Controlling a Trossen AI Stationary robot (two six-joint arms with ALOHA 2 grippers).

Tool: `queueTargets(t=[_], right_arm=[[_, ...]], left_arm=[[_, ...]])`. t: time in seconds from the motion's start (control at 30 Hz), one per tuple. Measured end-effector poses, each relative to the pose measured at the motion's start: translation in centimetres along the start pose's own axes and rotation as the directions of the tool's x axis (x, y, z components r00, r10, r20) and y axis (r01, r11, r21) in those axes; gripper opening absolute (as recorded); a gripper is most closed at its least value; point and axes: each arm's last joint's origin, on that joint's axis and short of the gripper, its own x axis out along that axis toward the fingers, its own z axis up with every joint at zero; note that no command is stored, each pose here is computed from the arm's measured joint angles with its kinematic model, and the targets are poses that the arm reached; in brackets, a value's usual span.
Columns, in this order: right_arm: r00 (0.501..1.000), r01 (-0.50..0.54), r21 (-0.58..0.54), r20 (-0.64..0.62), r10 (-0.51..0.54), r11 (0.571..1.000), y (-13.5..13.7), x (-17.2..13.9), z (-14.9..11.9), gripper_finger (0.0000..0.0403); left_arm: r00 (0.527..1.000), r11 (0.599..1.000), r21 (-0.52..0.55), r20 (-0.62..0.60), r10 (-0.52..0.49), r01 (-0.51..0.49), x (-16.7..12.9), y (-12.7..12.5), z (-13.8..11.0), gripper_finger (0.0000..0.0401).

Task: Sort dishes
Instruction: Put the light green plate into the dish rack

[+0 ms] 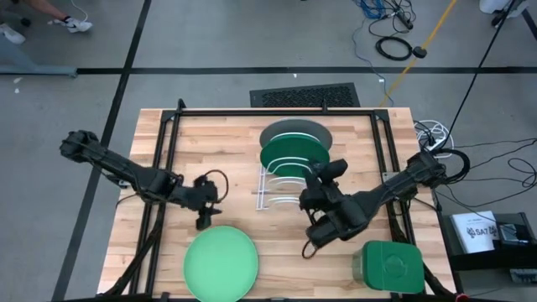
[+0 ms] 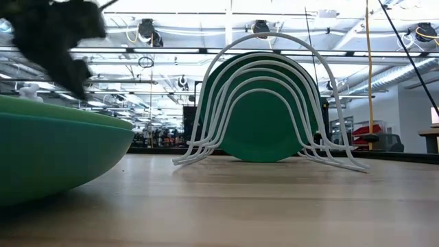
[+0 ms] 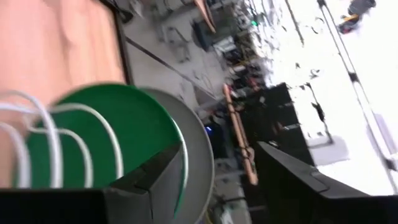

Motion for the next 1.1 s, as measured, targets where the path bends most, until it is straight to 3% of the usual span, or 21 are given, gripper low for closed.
queueTargets(t=[0.13,0.33,0.6,0.87,0.97,1.1], right_arm=[[0.997,-0.06,0.032,0.052,0.059,0.998,-0.7,-1.5,1.5,0.0188],[0.989,-0.108,0.049,0.106,0.102,0.993,-0.6,-2.7,2.5,0.0187],[0.969,-0.223,0.082,0.126,0.212,0.971,-0.2,-3.5,2.8,0.0187],[0.969,-0.224,0.088,0.127,0.212,0.971,-0.2,-3.4,2.9,0.0187],[0.97,-0.221,0.089,0.125,0.209,0.971,-0.2,-3.4,2.9,0.0187],[0.97,-0.22,0.091,0.125,0.208,0.971,-0.2,-3.4,2.9,0.0187]], left_arm=[[0.989,0.998,-0.054,-0.139,-0.045,0.038,0.1,-0.5,-1.3,0.0166],[0.974,0.981,-0.057,-0.124,-0.192,0.186,-0.1,-2.1,-1.3,0.0166],[0.961,0.993,-0.01,-0.252,-0.115,0.117,2.4,-2.5,-2.5,0.0166],[0.939,0.998,0.049,-0.343,-0.03,0.05,5.1,-2.6,-3.5,0.0165],[0.938,0.995,0.081,-0.346,-0.023,0.054,5.5,-2.6,-3.5,0.0147],[0.948,0.99,0.128,-0.317,-0.017,0.06,5.5,-2.8,-3.1,0.0091]])
